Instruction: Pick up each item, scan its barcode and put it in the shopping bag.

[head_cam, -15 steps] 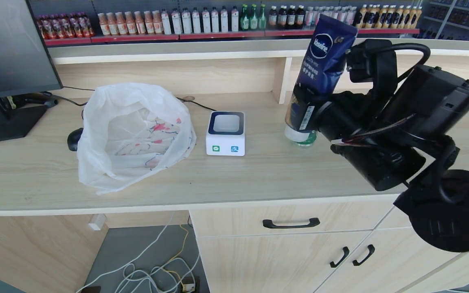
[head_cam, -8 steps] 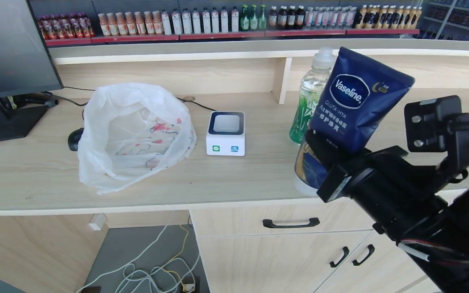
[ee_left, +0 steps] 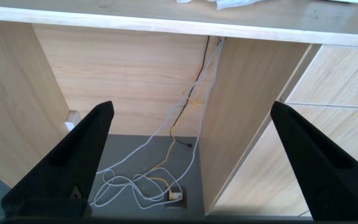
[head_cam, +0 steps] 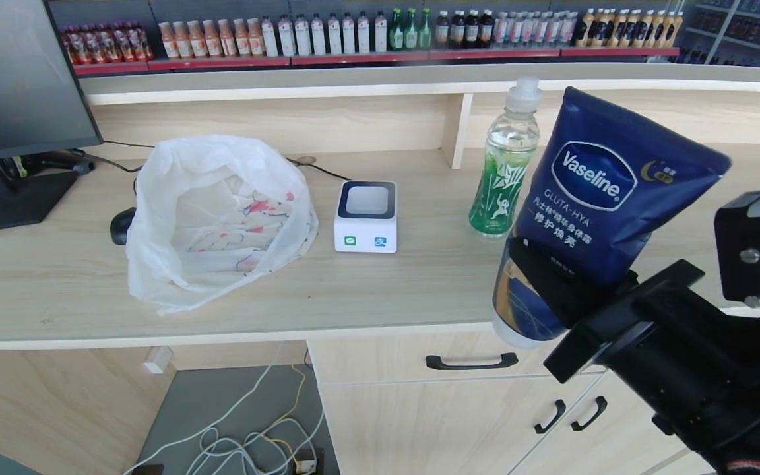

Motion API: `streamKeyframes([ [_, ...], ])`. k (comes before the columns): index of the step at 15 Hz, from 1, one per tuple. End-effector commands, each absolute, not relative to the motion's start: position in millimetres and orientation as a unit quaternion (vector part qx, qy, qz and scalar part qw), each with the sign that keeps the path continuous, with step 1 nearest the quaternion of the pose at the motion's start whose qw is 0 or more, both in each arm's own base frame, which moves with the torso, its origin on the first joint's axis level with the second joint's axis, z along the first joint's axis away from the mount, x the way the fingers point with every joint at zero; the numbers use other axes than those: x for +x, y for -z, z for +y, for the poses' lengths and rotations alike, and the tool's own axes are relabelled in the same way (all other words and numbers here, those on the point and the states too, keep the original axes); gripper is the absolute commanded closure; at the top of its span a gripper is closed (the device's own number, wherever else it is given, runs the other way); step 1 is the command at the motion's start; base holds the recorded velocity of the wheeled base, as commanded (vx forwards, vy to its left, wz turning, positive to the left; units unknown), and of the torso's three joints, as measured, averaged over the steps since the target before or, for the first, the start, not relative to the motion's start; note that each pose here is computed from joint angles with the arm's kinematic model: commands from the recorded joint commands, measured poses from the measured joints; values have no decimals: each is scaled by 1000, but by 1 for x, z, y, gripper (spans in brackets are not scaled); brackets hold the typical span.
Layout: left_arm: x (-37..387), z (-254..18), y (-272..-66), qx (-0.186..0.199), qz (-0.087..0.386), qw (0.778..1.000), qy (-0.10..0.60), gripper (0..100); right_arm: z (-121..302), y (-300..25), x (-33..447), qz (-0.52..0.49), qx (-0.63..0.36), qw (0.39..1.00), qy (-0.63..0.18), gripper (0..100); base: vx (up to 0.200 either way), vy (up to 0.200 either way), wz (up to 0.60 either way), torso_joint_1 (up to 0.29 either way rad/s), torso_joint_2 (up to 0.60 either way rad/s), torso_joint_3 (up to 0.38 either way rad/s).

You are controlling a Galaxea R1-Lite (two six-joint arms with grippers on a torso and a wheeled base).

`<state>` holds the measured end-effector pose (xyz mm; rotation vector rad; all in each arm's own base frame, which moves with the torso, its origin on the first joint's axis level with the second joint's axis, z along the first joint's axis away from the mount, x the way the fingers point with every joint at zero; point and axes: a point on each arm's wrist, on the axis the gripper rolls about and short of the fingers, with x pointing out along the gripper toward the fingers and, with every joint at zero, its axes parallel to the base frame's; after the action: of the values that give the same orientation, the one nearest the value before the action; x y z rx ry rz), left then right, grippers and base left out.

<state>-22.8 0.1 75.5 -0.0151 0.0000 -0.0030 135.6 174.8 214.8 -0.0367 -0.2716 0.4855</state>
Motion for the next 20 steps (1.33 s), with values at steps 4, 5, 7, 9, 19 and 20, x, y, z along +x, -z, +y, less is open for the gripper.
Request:
streamKeyframes([
  [4,-23,0,-76,-8,1,1000,2,0,188,-211,117,-145,-67,946,-282,100,0,0,0,0,0,0],
  [5,-23,0,-76,-8,1,1000,1,0,192,-209,110,-149,-88,939,-297,100,0,0,0,0,0,0],
  [7,-23,0,-76,-8,1,1000,2,0,208,-201,96,-156,-135,920,-335,100,0,0,0,0,0,0],
  [9,-23,0,-76,-8,1,1000,1,0,209,-200,95,-167,-167,913,-332,100,0,0,0,0,0,0],
  [19,-23,0,-76,-8,1,1000,1,0,227,-198,98,-265,-313,825,-388,100,0,0,0,0,0,0],
  [20,-23,0,-76,-8,1,1000,1,0,233,-196,104,-271,-315,817,-400,100,0,0,0,0,0,0],
])
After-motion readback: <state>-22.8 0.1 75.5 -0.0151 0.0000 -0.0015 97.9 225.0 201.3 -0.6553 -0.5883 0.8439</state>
